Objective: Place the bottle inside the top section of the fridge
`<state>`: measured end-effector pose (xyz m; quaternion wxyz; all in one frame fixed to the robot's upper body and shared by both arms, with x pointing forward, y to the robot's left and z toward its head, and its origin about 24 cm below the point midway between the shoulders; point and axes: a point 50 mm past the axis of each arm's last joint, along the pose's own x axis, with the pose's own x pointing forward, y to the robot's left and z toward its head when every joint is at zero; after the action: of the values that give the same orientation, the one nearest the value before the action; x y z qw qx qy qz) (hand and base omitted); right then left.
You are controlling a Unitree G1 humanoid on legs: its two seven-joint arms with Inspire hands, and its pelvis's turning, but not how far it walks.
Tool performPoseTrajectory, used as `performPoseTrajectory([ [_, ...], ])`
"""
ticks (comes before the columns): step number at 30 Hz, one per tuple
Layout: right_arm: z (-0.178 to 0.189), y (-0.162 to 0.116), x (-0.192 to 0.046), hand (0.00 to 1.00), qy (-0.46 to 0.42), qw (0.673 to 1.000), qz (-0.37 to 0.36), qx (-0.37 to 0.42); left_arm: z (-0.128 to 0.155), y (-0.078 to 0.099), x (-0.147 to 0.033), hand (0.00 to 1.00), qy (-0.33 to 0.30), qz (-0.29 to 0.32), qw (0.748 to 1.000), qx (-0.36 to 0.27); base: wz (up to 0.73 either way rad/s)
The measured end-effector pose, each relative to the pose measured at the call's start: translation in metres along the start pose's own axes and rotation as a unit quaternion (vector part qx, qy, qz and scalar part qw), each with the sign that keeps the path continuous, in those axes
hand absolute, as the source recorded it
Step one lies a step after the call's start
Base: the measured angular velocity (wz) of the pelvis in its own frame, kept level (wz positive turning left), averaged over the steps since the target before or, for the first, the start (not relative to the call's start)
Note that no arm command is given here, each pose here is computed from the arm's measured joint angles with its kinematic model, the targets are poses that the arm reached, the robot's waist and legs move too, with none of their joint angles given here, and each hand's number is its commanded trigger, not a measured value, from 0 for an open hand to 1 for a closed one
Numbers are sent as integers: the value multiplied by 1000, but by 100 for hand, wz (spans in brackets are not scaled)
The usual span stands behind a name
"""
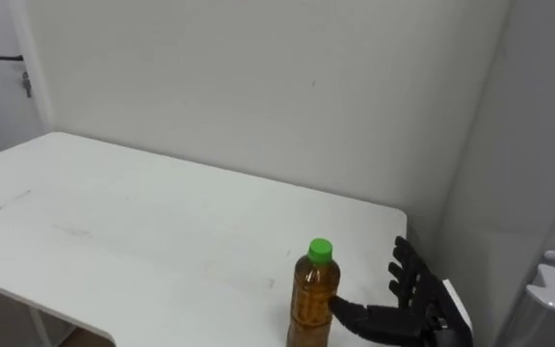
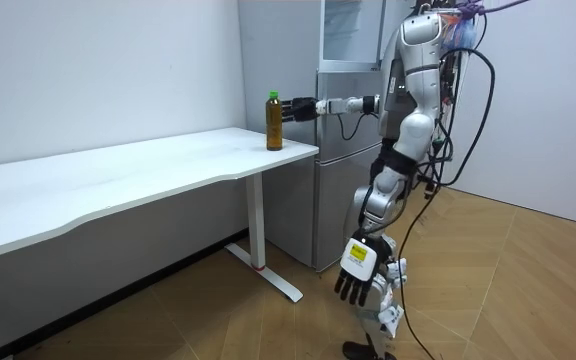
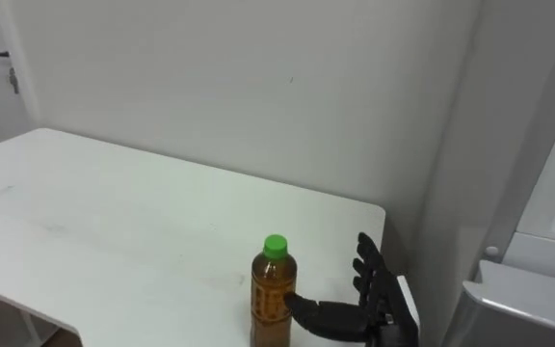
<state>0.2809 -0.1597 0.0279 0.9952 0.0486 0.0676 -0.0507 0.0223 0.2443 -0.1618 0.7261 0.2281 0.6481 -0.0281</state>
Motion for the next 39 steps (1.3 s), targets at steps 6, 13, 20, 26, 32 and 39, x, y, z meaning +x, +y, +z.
performPoseTrajectory([
  [6,-11,-2,14,0,34,999,-23,-23,3,-3,-3,0,-9,0,1000,13,13],
  [13,-14,-5,18,0,46,997,-44,-33,-1,-5,-4,0,-5,-2,1000,17,12],
  [20,-19,-5,17,0,53,996,-55,-47,-1,-6,-4,0,-6,-2,1000,17,1],
  [26,-19,-6,17,0,52,995,-66,-48,-1,-6,-4,0,-5,-2,1000,17,1],
  [32,-19,-5,17,0,52,995,-64,-52,-3,-7,-5,0,-5,-3,1000,17,2],
  [39,-19,-4,17,0,50,996,-48,-57,-2,-7,-5,0,-11,-3,1000,18,5],
])
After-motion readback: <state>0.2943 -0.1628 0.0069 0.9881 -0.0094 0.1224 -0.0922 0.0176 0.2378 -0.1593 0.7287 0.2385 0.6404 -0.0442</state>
